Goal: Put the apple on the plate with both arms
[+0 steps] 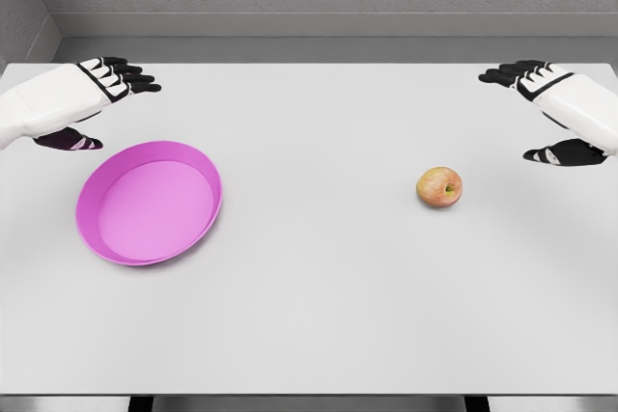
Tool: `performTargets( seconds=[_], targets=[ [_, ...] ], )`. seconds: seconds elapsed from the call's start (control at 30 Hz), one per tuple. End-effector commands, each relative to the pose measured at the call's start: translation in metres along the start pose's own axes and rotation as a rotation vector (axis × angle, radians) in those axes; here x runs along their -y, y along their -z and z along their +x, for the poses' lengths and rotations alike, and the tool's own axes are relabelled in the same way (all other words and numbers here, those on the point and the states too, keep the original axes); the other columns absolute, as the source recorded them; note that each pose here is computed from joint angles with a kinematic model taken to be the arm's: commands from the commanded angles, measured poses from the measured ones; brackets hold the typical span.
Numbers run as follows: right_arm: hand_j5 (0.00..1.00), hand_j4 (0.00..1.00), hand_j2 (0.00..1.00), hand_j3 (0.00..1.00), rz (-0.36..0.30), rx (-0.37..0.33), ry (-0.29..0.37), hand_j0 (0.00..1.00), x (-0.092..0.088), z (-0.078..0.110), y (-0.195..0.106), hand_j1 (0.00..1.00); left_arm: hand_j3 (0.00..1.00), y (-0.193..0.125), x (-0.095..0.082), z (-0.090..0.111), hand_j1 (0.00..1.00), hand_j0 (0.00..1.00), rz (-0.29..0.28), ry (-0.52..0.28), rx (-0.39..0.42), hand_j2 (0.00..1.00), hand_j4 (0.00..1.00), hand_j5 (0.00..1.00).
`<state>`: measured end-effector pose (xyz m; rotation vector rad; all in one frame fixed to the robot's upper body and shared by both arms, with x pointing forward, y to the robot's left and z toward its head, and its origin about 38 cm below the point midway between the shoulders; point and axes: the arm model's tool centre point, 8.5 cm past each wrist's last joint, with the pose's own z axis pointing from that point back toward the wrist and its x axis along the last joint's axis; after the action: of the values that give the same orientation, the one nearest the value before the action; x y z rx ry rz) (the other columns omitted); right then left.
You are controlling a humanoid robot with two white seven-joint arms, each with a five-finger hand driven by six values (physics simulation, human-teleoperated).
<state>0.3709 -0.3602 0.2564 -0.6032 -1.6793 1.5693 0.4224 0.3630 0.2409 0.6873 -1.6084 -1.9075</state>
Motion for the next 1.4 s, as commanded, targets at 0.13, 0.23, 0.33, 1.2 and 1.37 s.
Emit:
performTargets(
  seconds=[0.13, 0.23, 0.33, 1.2, 1.37],
  targets=[
    [1.00, 1.00, 1.00, 1.00, 0.025, 0.002, 0.028, 1.00, -0.013, 0.002, 0.001, 1.00, 1.00, 0.000, -0.001, 0.000, 1.00, 1.00, 0.004, -0.004, -0.001, 1.00, 1.00, 1.00],
    [1.00, 1.00, 1.00, 1.00, 0.092, 0.025, 0.075, 1.00, -0.044, 0.011, 0.006, 1.00, 1.00, 0.000, -0.001, 0.000, 1.00, 1.00, 0.004, -0.004, -0.001, 1.00, 1.00, 1.00],
    [1.00, 1.00, 1.00, 1.00, 0.229, 0.040, 0.092, 1.00, -0.064, 0.018, 0.014, 1.00, 1.00, 0.000, -0.001, 0.000, 1.00, 1.00, 0.004, -0.004, -0.001, 1.00, 1.00, 1.00],
    [1.00, 1.00, 1.00, 1.00, 0.537, -0.190, 0.157, 1.00, -0.085, 0.026, 0.090, 1.00, 1.00, -0.001, -0.001, -0.001, 1.00, 1.00, -0.002, 0.002, -0.003, 1.00, 1.00, 1.00],
    [1.00, 1.00, 1.00, 1.00, 0.544, -0.206, 0.160, 1.00, -0.087, 0.022, 0.090, 1.00, 1.00, -0.001, 0.000, -0.001, 1.00, 1.00, -0.002, 0.001, -0.005, 1.00, 1.00, 1.00]
  ],
)
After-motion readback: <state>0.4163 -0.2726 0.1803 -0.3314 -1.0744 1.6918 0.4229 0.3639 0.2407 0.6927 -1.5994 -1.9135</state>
